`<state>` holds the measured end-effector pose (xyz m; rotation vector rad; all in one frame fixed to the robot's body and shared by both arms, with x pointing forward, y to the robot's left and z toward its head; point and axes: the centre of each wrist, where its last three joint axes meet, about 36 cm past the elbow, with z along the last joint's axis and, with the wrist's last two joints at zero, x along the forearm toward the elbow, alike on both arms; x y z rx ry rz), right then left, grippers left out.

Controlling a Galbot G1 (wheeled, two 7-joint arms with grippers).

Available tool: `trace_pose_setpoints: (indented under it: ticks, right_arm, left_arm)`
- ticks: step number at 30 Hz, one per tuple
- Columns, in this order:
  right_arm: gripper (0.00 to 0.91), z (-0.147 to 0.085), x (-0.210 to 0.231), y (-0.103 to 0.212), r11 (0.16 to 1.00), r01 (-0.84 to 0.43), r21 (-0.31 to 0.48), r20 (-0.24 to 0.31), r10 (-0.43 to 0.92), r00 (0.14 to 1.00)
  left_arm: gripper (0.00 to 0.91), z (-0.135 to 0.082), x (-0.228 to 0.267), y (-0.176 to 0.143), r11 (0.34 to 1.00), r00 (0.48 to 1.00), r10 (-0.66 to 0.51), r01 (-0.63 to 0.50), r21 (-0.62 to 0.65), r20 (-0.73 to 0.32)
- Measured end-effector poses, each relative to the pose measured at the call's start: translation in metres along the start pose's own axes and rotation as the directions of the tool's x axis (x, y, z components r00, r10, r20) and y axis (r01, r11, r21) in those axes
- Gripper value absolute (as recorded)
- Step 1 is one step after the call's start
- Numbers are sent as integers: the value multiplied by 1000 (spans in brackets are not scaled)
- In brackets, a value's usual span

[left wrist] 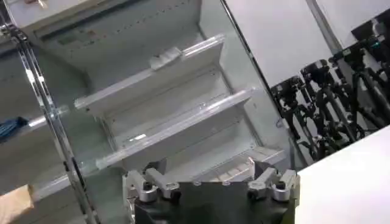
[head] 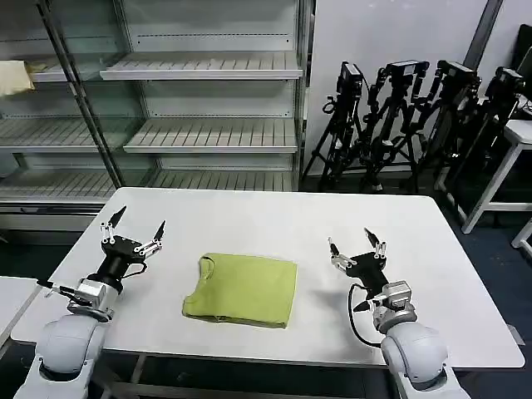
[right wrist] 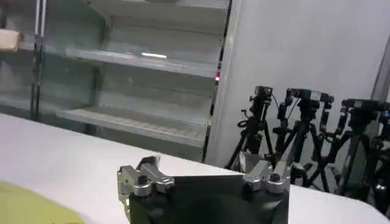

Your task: Fold and organize the clothes.

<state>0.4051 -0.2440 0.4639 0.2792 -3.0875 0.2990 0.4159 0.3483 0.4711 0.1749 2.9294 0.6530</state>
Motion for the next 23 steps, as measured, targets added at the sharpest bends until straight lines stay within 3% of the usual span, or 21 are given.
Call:
trace_pose_setpoints:
  ticks: [9,23]
  right_arm:
    - [907,5,0,-12,998,-32,59,27,30,999]
    - [907,12,1,-18,995,-39,87,44,35,998]
  left_arm:
    - [907,7,-4,-12,1000,1000,-20,21,-21,18]
    - [907,11,0,-15,1000,1000,-19,19,6,12]
